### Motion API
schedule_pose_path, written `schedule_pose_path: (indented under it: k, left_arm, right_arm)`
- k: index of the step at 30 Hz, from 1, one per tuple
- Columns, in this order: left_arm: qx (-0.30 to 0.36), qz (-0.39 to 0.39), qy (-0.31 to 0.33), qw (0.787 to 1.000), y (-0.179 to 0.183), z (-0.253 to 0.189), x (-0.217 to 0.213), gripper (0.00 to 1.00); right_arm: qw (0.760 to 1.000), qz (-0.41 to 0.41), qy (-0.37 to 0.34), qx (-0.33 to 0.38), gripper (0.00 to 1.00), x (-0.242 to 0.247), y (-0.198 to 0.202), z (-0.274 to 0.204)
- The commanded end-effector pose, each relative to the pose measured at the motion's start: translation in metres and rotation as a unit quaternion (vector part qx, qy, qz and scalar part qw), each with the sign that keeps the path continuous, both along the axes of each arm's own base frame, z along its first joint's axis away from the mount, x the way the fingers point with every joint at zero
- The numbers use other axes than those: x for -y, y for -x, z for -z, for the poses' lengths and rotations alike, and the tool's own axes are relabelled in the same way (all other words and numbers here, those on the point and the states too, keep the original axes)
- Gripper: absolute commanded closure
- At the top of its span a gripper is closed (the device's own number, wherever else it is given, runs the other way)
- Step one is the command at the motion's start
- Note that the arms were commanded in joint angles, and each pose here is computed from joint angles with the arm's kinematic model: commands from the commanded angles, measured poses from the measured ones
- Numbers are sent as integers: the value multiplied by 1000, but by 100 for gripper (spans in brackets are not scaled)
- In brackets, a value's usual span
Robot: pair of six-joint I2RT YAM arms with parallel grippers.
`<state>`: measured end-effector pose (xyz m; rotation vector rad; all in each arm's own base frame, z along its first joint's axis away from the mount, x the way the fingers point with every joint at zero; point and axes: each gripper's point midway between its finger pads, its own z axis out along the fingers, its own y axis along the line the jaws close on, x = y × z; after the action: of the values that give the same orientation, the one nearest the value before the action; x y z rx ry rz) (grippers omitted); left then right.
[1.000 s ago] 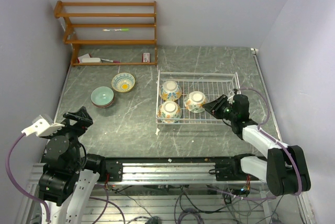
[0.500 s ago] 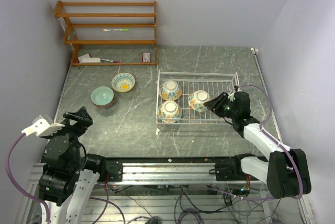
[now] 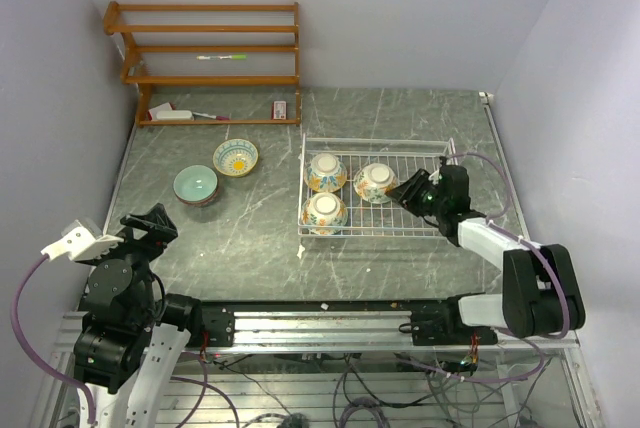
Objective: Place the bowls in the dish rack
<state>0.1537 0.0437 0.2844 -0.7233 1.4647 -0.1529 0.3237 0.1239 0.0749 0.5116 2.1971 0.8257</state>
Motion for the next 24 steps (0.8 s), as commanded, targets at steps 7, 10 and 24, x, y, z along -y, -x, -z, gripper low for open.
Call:
schedule_pose_path:
  k: [7,10,24]
  left_arm:
    - [22,-1,3,1000,3,-13,-1,5]
    - [22,-1,3,1000,3,-13,-1,5]
    - [24,-1,3,1000,4,-13,-1,5]
  right_arm:
    - [998,14,-14,62,65,-6,-35,-19]
    - [997,22,-23,72,65,-7,-43,-21]
    - [993,52,0,105,64,-3,-62,-25]
